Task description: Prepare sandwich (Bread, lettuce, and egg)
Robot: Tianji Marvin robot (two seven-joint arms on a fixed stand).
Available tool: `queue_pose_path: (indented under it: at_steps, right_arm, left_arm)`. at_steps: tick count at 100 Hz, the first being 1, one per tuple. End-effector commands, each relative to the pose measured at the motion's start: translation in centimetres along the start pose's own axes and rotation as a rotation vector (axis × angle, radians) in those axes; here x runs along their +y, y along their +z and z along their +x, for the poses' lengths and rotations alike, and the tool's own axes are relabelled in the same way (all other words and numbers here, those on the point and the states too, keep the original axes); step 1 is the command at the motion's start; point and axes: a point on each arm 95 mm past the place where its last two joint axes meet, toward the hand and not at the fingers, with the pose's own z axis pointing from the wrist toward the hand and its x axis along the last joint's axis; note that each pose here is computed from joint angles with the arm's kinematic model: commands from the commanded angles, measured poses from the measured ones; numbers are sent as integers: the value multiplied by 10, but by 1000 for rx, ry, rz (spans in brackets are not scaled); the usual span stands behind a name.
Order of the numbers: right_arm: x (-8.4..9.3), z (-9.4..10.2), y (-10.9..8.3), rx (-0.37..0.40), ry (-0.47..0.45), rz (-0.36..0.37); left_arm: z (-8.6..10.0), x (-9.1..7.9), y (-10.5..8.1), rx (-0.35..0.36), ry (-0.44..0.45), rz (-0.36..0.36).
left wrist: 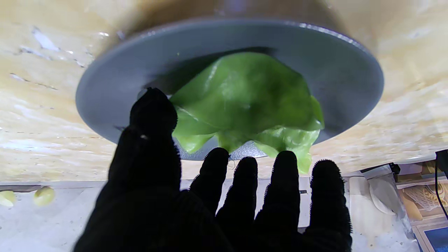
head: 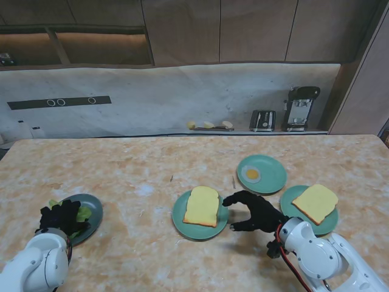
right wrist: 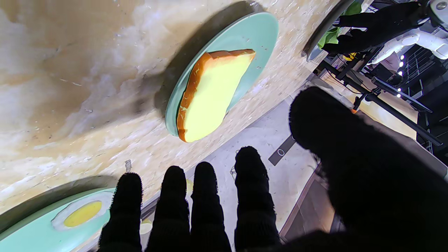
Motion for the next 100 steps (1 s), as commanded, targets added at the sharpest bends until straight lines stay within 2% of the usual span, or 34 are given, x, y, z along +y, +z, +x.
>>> queue_pose_path:
  at_steps: [1, 44, 100]
  right_arm:
    - [-7, 1, 0, -3, 9, 23]
    - [-8, 1, 0, -23, 7, 23]
    - [-9, 1, 0, -40, 8, 32]
  left_arm:
    - [1, 5, 1, -9, -4, -20]
    - [6, 9, 11, -38, -37, 2]
    - [8, 10, 18, -73, -32, 58]
